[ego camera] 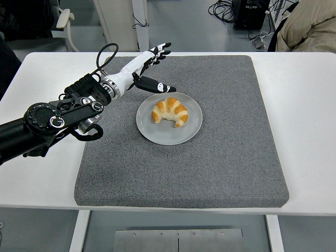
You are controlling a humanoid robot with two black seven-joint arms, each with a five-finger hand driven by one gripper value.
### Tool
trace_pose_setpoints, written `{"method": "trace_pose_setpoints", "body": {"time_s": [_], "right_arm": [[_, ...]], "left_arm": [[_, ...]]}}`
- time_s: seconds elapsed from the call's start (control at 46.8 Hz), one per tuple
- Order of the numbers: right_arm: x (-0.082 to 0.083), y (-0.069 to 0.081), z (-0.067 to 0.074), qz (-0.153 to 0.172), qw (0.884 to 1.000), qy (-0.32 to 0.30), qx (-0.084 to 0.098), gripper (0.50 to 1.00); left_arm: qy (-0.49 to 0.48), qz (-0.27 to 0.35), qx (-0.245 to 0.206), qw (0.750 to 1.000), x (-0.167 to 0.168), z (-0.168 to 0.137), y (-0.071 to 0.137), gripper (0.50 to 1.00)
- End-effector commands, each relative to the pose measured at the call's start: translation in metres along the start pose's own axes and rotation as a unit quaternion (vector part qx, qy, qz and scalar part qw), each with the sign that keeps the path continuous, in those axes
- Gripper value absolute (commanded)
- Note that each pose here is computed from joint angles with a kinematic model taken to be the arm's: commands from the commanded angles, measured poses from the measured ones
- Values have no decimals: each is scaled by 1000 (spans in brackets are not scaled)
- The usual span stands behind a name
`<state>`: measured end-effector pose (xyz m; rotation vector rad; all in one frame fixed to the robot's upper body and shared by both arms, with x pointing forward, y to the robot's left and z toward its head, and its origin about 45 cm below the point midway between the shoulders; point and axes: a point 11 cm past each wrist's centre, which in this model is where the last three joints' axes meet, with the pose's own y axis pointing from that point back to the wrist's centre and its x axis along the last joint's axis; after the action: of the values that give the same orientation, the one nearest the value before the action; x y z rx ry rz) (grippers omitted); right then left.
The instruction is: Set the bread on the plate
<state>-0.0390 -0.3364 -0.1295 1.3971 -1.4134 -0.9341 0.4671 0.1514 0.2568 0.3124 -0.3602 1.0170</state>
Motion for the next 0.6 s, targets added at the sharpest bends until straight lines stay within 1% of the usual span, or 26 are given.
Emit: {"method": "trace_pose_setpoints", "body": {"time_s": [0.0, 0.107, 0.342, 0.513, 0.577], "right_arm": [[0, 0, 0, 0, 1000, 0, 0, 1000], [0, 0, 0, 0, 1000, 0, 0, 1000], [0, 0, 0, 0, 1000, 0, 0, 1000], [0, 0, 0, -1, 1000, 0, 0, 1000], [0, 0, 0, 0, 1000, -1, 0, 1000]], "left_arm": [[26, 17, -3, 1000, 5, -1, 1, 972], [63, 43, -11, 997, 15, 1, 2, 972], [151, 104, -28, 983, 41, 3, 6, 972], [193, 158, -25, 968, 67, -10, 8, 972], [212, 172, -25, 962, 69, -15, 7, 972]]}}
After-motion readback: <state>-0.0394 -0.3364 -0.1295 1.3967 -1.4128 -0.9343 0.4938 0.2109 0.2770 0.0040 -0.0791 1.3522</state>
